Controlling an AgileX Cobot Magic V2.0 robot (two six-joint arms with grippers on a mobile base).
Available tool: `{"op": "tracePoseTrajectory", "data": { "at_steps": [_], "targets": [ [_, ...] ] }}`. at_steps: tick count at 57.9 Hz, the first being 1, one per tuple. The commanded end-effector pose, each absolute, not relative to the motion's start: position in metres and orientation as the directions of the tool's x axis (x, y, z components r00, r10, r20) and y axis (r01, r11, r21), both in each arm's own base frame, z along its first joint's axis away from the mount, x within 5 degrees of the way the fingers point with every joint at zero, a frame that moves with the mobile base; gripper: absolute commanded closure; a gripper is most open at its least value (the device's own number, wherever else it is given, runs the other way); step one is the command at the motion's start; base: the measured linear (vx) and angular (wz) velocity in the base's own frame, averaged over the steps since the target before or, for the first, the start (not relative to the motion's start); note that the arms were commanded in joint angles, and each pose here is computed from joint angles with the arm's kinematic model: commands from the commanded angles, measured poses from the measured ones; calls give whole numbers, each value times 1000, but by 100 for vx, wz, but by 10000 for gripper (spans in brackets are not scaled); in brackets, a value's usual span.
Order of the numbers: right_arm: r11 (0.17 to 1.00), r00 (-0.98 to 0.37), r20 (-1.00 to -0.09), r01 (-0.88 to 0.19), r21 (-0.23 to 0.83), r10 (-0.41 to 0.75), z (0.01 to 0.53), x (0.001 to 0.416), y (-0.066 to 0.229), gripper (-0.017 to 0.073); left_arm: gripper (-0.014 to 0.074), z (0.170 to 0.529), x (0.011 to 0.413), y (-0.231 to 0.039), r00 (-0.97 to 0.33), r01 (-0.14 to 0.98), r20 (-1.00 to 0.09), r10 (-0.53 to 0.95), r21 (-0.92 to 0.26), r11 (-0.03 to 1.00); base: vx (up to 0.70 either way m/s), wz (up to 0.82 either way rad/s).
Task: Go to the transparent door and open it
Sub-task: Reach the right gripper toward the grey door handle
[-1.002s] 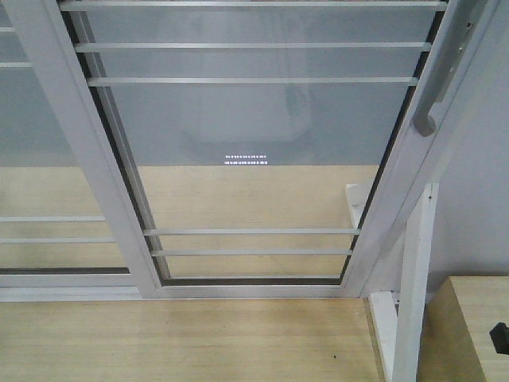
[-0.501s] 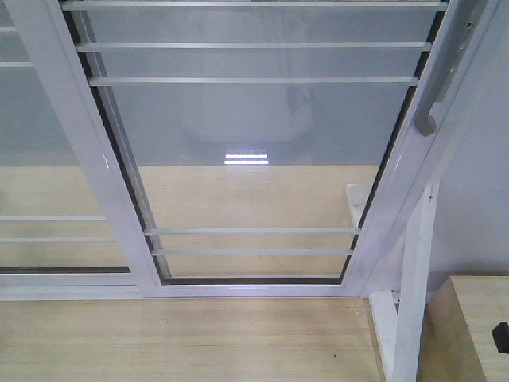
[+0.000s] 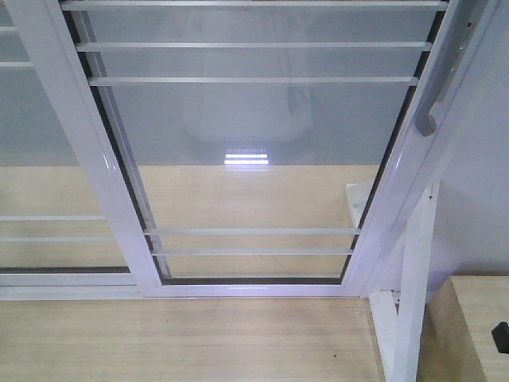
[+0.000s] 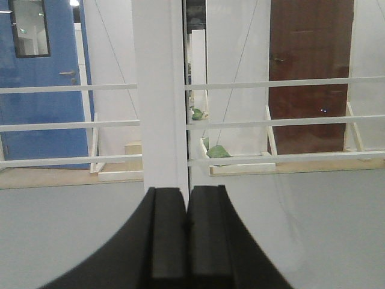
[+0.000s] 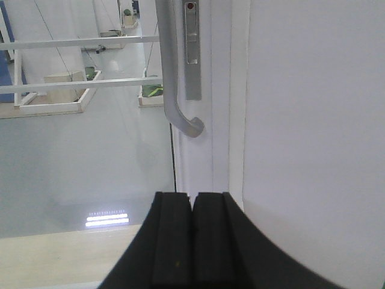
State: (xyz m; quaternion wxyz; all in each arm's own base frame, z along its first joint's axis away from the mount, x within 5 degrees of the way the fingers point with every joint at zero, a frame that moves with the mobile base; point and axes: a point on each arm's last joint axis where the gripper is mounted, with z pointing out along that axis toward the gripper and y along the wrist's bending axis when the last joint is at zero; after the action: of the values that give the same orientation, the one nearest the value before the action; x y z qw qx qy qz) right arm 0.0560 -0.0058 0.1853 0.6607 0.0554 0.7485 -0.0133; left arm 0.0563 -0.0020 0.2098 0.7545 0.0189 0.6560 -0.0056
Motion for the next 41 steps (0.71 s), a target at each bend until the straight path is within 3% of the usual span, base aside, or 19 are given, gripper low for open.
{"op": "tracePoseTrajectory", "data": {
  "at_steps": [1, 18, 28, 41],
  "targets": [
    [995, -40, -998, 92, 44, 48, 193, 57, -5, 568, 600, 214, 57, -2, 206, 35, -978, 22, 30, 999, 0, 0],
    [996, 41, -999, 82, 30, 26, 200, 57, -5, 568, 600, 216, 57, -2, 224, 35, -974, 19, 28, 999, 0, 0],
    [998, 201, -979, 63, 26, 13, 220, 55, -3, 568, 600, 225, 55, -2, 304, 38, -953, -2, 10, 999, 0, 0],
    [995, 264, -963, 92, -37, -60, 293, 44, -4, 568, 600, 280, 44, -2, 436, 36, -900, -6, 11, 999, 0, 0]
  ]
}}
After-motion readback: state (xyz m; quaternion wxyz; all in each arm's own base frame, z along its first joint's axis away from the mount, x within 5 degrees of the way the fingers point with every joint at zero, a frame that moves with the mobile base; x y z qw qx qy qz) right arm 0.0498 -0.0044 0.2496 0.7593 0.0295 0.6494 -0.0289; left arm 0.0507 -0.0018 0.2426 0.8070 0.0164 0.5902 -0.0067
